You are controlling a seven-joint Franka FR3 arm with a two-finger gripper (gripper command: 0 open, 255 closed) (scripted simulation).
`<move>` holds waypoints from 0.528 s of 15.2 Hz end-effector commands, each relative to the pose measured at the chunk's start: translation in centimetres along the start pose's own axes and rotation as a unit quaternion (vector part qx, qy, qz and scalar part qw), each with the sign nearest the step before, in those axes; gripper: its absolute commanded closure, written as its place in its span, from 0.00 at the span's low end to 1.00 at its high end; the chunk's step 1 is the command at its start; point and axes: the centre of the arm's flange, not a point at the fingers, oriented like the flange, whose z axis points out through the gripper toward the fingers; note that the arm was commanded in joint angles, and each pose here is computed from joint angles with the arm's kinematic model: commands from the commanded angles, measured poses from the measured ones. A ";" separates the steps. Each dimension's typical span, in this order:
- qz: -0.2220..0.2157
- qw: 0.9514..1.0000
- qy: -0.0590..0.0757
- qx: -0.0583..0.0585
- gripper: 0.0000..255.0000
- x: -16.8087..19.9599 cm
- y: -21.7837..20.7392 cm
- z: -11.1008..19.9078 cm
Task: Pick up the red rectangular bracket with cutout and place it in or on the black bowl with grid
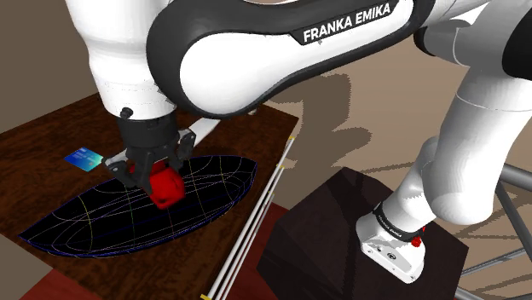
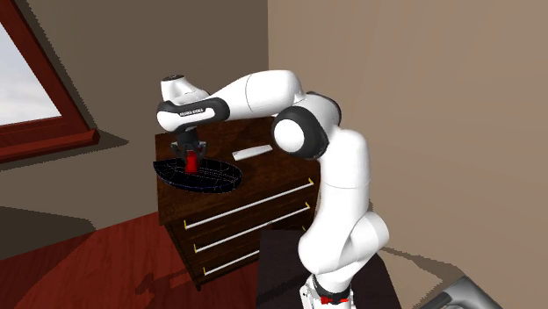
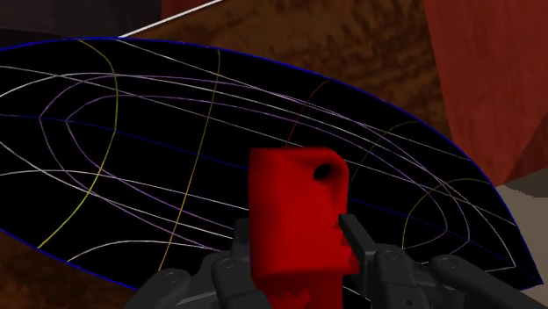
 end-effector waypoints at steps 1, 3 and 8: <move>0.000 1.000 0.000 0.000 1.00 0.0 0.0 1.1; 0.000 1.000 0.000 0.000 1.00 0.0 0.0 2.0; 0.000 1.000 0.000 0.000 1.00 0.0 0.0 2.0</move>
